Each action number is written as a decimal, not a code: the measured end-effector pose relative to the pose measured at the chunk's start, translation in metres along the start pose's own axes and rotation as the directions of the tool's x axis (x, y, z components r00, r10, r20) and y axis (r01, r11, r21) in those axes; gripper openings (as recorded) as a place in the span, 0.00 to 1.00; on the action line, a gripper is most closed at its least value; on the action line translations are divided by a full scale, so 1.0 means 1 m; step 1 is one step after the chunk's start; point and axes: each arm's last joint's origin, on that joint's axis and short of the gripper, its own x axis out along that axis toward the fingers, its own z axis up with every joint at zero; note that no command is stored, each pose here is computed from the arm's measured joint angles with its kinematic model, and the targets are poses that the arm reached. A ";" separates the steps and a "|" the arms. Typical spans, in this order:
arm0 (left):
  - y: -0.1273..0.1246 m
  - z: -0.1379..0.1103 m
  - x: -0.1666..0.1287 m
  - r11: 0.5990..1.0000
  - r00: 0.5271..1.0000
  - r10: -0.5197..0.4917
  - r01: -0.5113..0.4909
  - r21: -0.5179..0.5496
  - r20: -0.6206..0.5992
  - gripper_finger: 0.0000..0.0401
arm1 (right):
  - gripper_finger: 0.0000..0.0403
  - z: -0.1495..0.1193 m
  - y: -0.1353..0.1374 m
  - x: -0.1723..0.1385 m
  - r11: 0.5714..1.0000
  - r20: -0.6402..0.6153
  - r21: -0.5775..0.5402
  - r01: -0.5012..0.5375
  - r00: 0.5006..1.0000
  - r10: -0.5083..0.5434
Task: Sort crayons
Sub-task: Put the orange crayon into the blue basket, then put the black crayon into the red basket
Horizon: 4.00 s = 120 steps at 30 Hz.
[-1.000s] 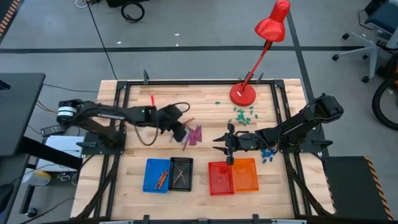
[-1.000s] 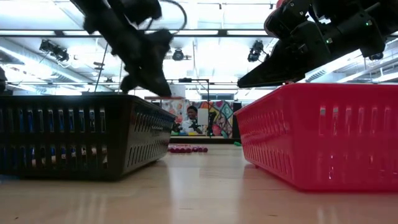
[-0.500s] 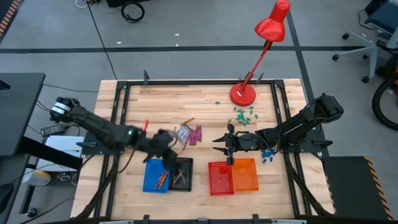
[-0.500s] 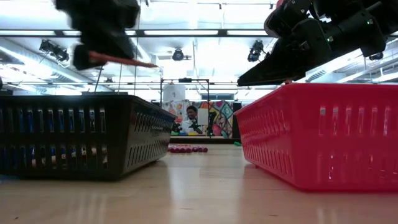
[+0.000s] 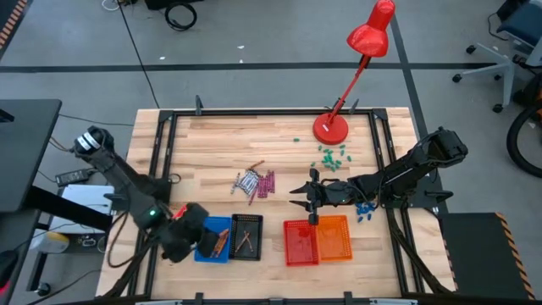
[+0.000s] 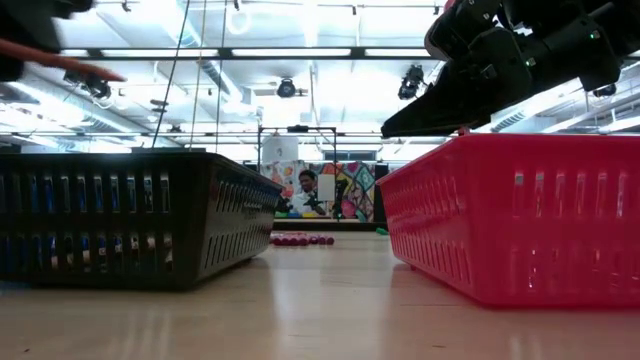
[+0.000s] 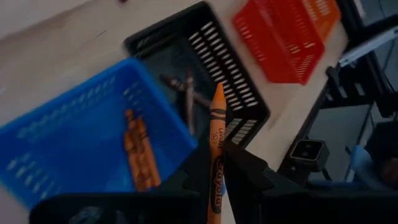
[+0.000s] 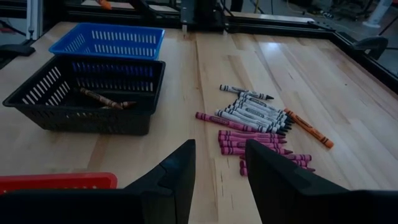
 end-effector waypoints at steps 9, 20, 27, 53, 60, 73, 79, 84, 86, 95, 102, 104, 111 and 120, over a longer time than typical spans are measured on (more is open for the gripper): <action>0.013 -0.019 0.016 0.989 0.989 0.142 -0.141 -0.039 0.029 0.13 | 0.36 0.000 0.000 0.000 1.000 0.000 0.000 0.000 1.000 0.000; 0.026 -0.036 0.045 0.933 0.953 0.302 -0.297 -0.202 -0.006 0.13 | 0.36 0.000 0.000 0.000 1.000 0.000 0.000 0.000 1.000 0.000; 0.029 -0.036 0.054 0.916 0.937 0.348 -0.345 -0.204 -0.020 0.17 | 0.36 0.000 0.000 0.000 1.000 0.000 0.000 0.000 1.000 0.000; 0.009 0.060 0.039 0.969 0.961 0.184 -0.213 0.124 0.208 0.36 | 0.36 0.001 0.000 0.000 1.000 0.007 0.002 0.008 1.000 -0.008; 0.028 0.108 0.059 0.927 0.917 0.327 -0.358 0.110 0.230 0.36 | 0.36 0.001 0.000 0.000 1.000 0.007 0.000 0.008 1.000 -0.008; 0.062 0.136 0.115 0.838 0.857 0.509 -0.516 0.178 0.087 0.36 | 0.36 0.000 -0.001 0.000 1.000 0.004 -0.006 0.009 1.000 -0.009; 0.072 0.134 0.129 0.803 0.826 0.560 -0.560 0.206 0.062 0.36 | 0.36 0.000 -0.001 0.000 1.000 0.006 -0.006 0.009 1.000 -0.009; 0.079 0.132 0.134 0.773 0.797 0.603 -0.597 0.216 0.042 0.36 | 0.36 0.001 -0.001 0.000 1.000 0.006 -0.005 0.009 1.000 -0.009; 0.080 0.133 0.135 0.779 0.798 0.602 -0.592 0.206 0.019 0.36 | 0.36 0.001 0.000 0.000 1.000 0.006 -0.005 0.009 1.000 -0.009; 0.087 0.140 0.136 0.800 0.808 0.585 -0.560 0.217 -0.069 0.18 | 0.36 0.001 0.002 -0.001 1.000 0.010 -0.007 -0.004 1.000 0.004; 0.087 0.140 0.134 0.798 0.810 0.582 -0.552 0.240 -0.074 0.04 | 0.36 0.001 0.003 -0.001 1.000 0.009 -0.011 -0.009 1.000 0.009; 0.085 0.140 0.130 0.804 0.818 0.571 -0.541 0.246 -0.071 0.04 | 0.36 0.001 0.004 -0.001 1.000 0.008 -0.013 -0.013 1.000 0.013; 0.074 0.142 0.105 0.815 0.842 0.539 -0.523 0.250 0.005 0.08 | 0.36 0.003 0.008 -0.002 0.998 0.029 -0.045 -0.049 0.998 0.050; 0.042 0.149 0.100 0.833 0.906 0.326 -0.410 0.372 0.269 0.09 | 0.36 0.010 -0.005 0.001 0.996 0.097 0.092 0.023 0.995 -0.032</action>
